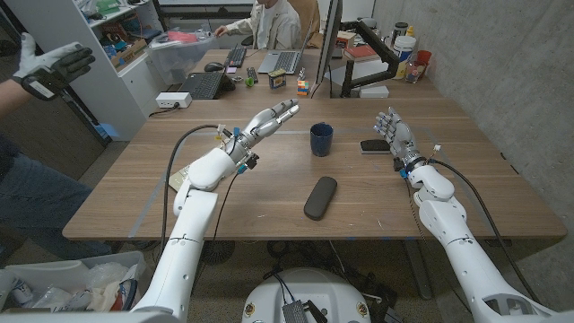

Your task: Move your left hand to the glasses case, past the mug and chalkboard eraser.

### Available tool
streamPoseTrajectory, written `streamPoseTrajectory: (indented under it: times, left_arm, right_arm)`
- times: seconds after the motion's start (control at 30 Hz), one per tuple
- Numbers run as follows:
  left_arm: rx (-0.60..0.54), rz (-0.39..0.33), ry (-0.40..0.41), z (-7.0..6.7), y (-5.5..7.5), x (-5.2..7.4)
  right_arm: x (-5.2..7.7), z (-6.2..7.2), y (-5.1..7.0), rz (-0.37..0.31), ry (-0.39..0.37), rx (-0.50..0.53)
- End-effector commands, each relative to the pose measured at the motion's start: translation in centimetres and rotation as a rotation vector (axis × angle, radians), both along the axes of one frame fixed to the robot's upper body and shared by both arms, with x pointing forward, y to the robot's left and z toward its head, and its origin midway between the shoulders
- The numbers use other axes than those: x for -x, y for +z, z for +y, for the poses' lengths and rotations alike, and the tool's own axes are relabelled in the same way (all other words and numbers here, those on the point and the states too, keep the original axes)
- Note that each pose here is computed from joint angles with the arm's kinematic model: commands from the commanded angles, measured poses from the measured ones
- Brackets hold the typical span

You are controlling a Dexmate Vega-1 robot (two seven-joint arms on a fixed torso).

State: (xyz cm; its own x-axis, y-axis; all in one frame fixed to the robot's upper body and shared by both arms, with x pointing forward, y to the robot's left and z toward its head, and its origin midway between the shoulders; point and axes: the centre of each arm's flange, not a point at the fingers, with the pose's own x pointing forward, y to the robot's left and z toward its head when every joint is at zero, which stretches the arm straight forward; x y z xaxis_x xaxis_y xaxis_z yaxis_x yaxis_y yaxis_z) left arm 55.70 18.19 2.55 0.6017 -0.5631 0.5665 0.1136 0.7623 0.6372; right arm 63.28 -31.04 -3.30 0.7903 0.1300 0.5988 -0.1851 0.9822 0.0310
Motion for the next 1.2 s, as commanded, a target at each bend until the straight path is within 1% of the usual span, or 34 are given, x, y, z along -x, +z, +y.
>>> streamPoseTrajectory:
  times: [0.03,0.37,0.5,0.6,1.03,1.2]
  left_arm:
    - [-0.048,-0.028,0.006,-1.1,0.4,0.5]
    - [-0.088,-0.046,0.018,-1.7,0.2,1.0]
    - [-0.106,-0.055,0.027,-1.9,0.1,1.1]
    - [-0.131,-0.072,0.050,-2.1,0.0,1.3]
    - [-0.145,-0.090,0.058,-2.3,-0.4,1.6]
    - [-0.171,-0.107,0.072,-2.5,-0.5,1.8]
  right_arm:
    - [-0.2,-0.3,0.3,-0.003,0.000,0.002]
    - [-0.3,-0.6,0.7,-0.006,-0.001,0.006]
    - [-0.4,-0.5,0.9,-0.008,0.003,0.012]
    - [-0.5,-0.4,1.1,-0.009,0.005,0.013]
    - [-1.0,-0.1,1.4,-0.006,0.011,0.024]
    - [-1.1,0.0,1.4,-0.006,0.012,0.024]
